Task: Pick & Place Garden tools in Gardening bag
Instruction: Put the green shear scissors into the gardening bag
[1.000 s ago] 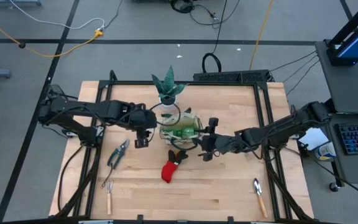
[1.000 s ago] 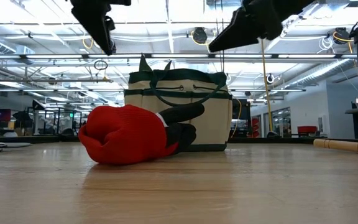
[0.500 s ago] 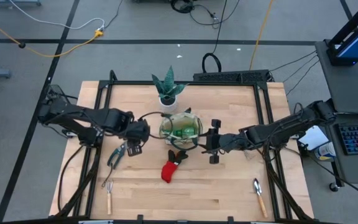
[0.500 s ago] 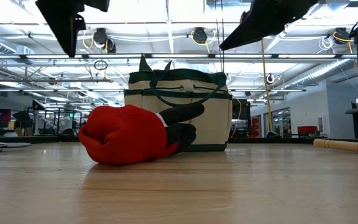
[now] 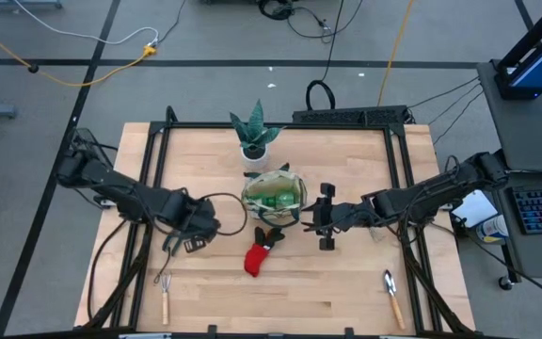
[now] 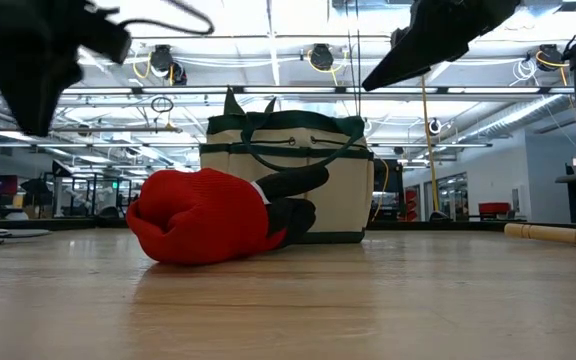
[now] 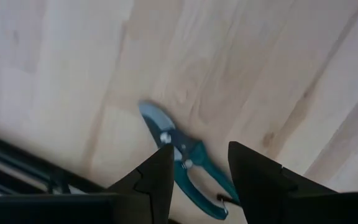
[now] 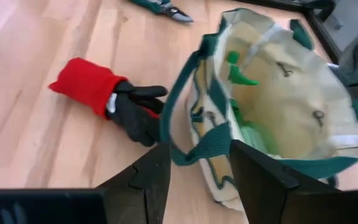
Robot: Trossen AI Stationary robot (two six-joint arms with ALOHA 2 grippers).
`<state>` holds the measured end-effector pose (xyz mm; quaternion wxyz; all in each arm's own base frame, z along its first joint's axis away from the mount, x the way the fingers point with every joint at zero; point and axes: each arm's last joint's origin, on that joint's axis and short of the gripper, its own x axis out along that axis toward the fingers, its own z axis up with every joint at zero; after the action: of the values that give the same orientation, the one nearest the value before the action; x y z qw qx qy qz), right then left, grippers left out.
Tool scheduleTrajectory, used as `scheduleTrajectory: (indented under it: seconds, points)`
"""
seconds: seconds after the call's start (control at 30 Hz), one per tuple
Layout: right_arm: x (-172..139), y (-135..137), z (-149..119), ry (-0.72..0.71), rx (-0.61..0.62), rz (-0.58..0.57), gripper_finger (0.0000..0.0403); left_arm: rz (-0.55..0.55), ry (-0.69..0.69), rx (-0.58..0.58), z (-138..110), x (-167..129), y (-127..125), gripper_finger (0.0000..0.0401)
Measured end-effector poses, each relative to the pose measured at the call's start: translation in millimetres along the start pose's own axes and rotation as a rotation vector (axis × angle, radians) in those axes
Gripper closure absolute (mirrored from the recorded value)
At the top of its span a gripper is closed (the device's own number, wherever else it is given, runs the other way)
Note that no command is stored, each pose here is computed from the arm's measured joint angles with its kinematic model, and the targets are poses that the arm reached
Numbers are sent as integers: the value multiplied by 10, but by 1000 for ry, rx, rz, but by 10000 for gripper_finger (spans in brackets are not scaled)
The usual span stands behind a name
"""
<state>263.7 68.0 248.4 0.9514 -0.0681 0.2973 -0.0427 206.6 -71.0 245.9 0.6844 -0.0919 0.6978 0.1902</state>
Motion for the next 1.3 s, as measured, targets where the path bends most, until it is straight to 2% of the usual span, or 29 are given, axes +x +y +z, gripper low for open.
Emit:
scheduleTrajectory:
  seconds: [0.27,0.4,0.53,0.67,0.8,0.93,1.1,1.3]
  points:
    - [0,2,0,0,0,7,248,54,167,-112,-244,396,10,245]
    - [0,2,0,0,0,7,248,-2,273,-162,-332,584,8,245]
    - [0,2,0,0,0,7,248,-44,294,-170,-380,762,14,245]
    - [0,6,0,1,0,21,248,-31,318,-192,-454,854,71,245]
    - [0,6,0,1,0,20,248,-33,315,-236,-531,884,146,245]
    - [0,6,0,1,0,20,248,-88,260,-279,-573,913,180,245]
    - [0,6,0,1,0,21,248,-121,217,-290,-635,959,194,245]
    - [0,6,0,1,0,21,248,-106,181,-291,-657,956,174,245]
